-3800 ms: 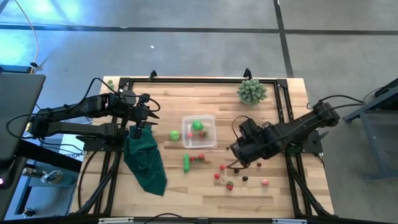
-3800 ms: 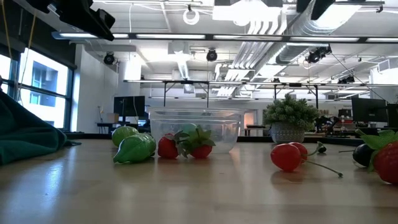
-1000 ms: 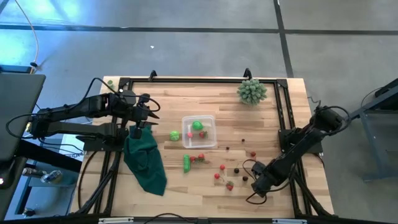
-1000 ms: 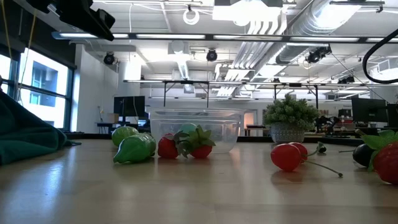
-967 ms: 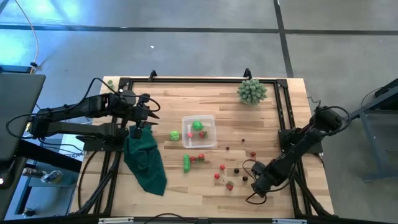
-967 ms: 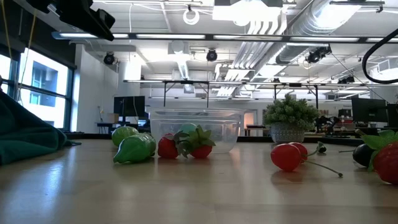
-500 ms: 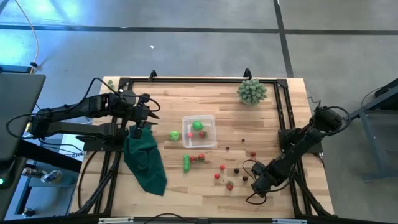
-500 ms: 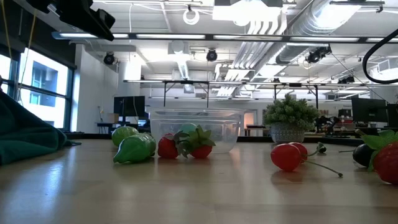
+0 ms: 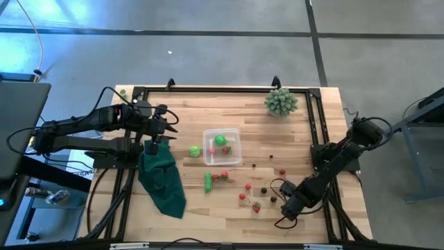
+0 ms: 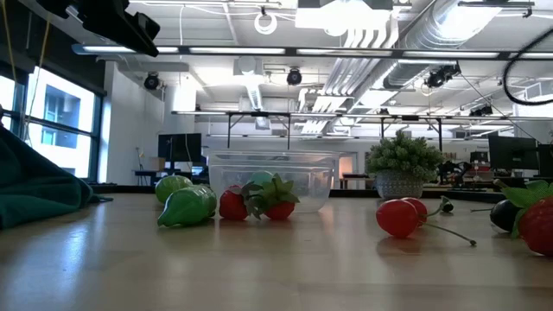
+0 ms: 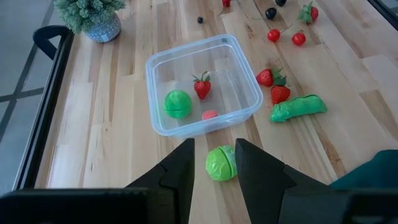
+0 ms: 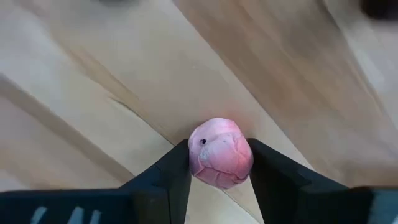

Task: Pick and placing Produce into tupperware
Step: Put the peach into the transparent bin

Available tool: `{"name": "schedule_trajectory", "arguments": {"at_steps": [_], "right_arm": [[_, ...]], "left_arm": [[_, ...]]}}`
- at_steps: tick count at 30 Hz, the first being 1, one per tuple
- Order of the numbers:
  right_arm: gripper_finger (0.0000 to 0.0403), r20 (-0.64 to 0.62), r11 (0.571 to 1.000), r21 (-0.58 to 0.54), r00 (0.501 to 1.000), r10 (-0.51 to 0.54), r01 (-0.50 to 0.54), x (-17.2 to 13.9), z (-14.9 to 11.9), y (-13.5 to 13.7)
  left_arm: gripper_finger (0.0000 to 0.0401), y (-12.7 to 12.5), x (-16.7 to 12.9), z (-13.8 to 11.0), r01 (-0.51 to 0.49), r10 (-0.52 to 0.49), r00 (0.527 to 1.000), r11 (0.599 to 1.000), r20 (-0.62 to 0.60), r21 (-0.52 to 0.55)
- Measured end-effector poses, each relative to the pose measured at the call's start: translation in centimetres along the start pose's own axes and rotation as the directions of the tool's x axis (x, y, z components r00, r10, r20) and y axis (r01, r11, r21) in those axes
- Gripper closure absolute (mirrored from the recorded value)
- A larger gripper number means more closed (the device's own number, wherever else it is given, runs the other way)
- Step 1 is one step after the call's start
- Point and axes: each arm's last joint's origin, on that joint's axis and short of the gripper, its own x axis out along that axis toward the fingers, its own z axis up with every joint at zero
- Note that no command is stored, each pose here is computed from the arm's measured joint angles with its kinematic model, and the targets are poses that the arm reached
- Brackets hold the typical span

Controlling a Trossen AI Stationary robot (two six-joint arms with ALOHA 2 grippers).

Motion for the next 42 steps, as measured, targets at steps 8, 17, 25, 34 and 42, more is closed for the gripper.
{"name": "schedule_trajectory", "arguments": {"at_steps": [8,17,25,34,42], "right_arm": [[0.0266,0.094,0.996,0.015,0.992,0.086,-0.087,-2.6,0.5,-0.4],[0.0266,0.413,0.945,-0.076,0.853,0.320,-0.318,-9.4,3.3,-2.4],[0.0266,0.615,0.882,-0.289,0.635,0.468,-0.371,-14.2,9.4,-4.4],[0.0266,0.659,0.886,-0.407,0.600,0.454,-0.223,-17.8,17.9,-4.9],[0.0266,0.575,0.907,-0.421,0.777,0.257,0.012,-19.3,25.8,-1.6]], "left_arm": [[0.0295,0.0,0.0,0.0,0.000,0.000,1.000,1.000,0.000,0.000],[0.0295,0.0,0.0,0.0,0.000,0.000,1.000,1.000,0.000,0.000],[0.0295,0.0,0.0,0.0,0.000,0.000,1.000,1.000,0.000,0.000],[0.0295,0.0,0.0,0.0,0.000,0.000,1.000,1.000,0.000,0.000],[0.0295,0.0,0.0,0.0,0.000,0.000,1.000,1.000,0.000,0.000]]}}
